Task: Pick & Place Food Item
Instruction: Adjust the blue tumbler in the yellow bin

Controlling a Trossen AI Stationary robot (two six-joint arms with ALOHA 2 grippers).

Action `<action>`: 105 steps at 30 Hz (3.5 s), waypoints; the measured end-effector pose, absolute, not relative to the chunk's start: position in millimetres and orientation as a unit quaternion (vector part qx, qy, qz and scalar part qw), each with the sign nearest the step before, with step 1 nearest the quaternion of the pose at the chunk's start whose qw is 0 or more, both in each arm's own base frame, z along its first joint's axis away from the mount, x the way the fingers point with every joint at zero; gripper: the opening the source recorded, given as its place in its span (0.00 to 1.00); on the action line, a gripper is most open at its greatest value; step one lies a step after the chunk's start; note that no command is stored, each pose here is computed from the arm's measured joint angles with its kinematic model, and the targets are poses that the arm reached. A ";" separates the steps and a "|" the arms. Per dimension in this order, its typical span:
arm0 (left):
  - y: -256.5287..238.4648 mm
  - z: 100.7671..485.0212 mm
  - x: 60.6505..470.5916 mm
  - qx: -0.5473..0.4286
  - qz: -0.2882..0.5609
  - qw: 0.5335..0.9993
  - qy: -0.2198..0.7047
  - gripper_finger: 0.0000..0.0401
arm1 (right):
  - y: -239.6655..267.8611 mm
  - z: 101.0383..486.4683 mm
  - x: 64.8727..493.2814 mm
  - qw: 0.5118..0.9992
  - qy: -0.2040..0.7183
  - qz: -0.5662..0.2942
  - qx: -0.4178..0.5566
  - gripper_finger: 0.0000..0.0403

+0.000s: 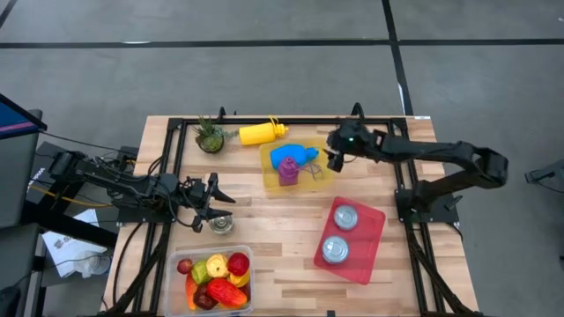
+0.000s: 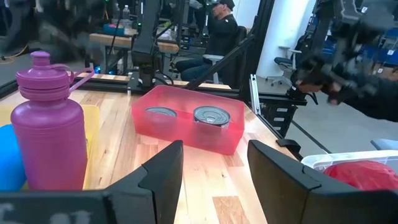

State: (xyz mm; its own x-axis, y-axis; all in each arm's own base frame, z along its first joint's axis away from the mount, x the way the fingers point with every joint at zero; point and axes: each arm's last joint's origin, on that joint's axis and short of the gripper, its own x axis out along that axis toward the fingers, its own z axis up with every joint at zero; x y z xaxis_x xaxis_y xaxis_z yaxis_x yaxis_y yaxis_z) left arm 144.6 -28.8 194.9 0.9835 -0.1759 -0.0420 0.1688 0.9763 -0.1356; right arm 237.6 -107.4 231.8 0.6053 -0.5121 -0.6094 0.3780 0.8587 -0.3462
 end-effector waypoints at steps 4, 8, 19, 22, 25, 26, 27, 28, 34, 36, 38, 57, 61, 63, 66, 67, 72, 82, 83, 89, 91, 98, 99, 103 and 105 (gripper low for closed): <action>-28.8 195.1 144.6 -0.066 -0.087 0.994 0.026 0.43 | -117.8 205.9 251.0 0.866 0.440 -0.204 -0.120 0.71; -28.8 195.1 144.6 -0.065 -0.087 0.994 0.025 0.43 | -135.9 195.5 270.9 0.847 0.486 -0.186 -0.107 0.71; -28.8 193.1 144.5 -0.064 -0.086 0.994 0.036 0.43 | -163.9 187.2 321.5 0.807 0.573 -0.086 -0.113 0.71; -28.7 190.6 144.3 -0.063 -0.085 0.993 0.049 0.43 | -166.2 188.3 327.2 0.814 0.566 -0.065 -0.108 0.71; -28.7 189.6 144.2 -0.062 -0.085 0.993 0.054 0.43 | -165.4 184.3 327.4 0.818 0.566 -0.038 -0.097 0.71; -28.7 189.5 144.2 -0.062 -0.084 0.993 0.054 0.43 | -165.0 184.5 327.4 0.821 0.563 -0.032 -0.095 0.71; -28.7 189.6 144.2 -0.063 -0.085 0.993 0.054 0.43 | -164.7 184.6 327.7 0.823 0.560 -0.029 -0.095 0.71; -28.7 189.6 144.2 -0.063 -0.084 0.993 0.054 0.43 | -164.3 184.4 327.4 0.822 0.561 -0.027 -0.096 0.71; -28.7 189.8 144.2 -0.063 -0.085 0.993 0.053 0.43 | -163.4 180.8 328.7 0.825 0.557 -0.007 -0.092 0.71; -28.7 190.1 144.2 -0.063 -0.085 0.993 0.051 0.43 | -165.3 174.4 331.1 0.824 0.558 -0.004 -0.094 0.71; -28.7 190.3 144.3 -0.064 -0.085 0.993 0.051 0.43 | -167.3 168.5 331.6 0.821 0.564 0.000 -0.094 0.71; -28.4 190.9 144.4 -0.064 -0.081 0.994 0.047 0.43 | -169.7 161.2 335.1 0.799 0.590 -0.051 -0.107 0.41; -28.3 190.9 144.4 -0.064 -0.080 0.994 0.047 0.43 | -169.8 176.3 333.8 0.806 0.576 -0.083 -0.110 0.22; -28.3 190.9 144.4 -0.064 -0.080 0.994 0.047 0.43 | -167.3 180.3 330.8 0.801 0.580 -0.091 -0.114 0.16; -28.3 190.9 144.4 -0.064 -0.080 0.994 0.047 0.43 | -163.6 197.3 327.5 0.811 0.563 -0.100 -0.122 0.10; -28.3 190.9 144.4 -0.064 -0.080 0.994 0.047 0.43 | -161.9 204.8 326.1 0.815 0.556 -0.101 -0.126 0.07; -28.3 190.9 144.4 -0.064 -0.080 0.994 0.047 0.43 | -150.0 220.5 321.1 0.819 0.550 -0.092 -0.133 0.01; -28.3 190.9 144.4 -0.068 -0.080 0.993 0.047 0.43 | -130.2 235.8 309.3 0.807 0.572 -0.097 -0.108 0.09; -28.4 190.9 144.4 -0.068 -0.080 0.993 0.047 0.43 | -130.8 233.9 308.7 0.805 0.577 -0.097 -0.099 0.12; -28.4 191.2 144.4 -0.068 -0.080 0.993 0.046 0.43 | -138.6 213.6 311.7 0.789 0.604 -0.074 -0.081 0.35; -28.4 191.9 144.5 -0.069 -0.081 0.993 0.042 0.43 | -141.9 204.9 315.0 0.789 0.607 -0.062 -0.076 0.44; -28.4 191.9 144.4 -0.066 -0.081 0.994 0.042 0.43 | -153.1 188.0 320.4 0.789 0.607 -0.056 -0.069 0.65; -28.4 191.8 144.4 -0.066 -0.081 0.994 0.042 0.43 | -154.6 187.8 319.9 0.791 0.606 -0.055 -0.067 0.66; -28.4 191.8 144.4 -0.065 -0.081 0.994 0.042 0.43 | -159.5 189.9 320.5 0.804 0.589 -0.050 -0.064 0.67; -28.4 191.8 144.4 -0.065 -0.081 0.994 0.042 0.43 | -162.2 190.5 321.0 0.813 0.577 -0.045 -0.056 0.67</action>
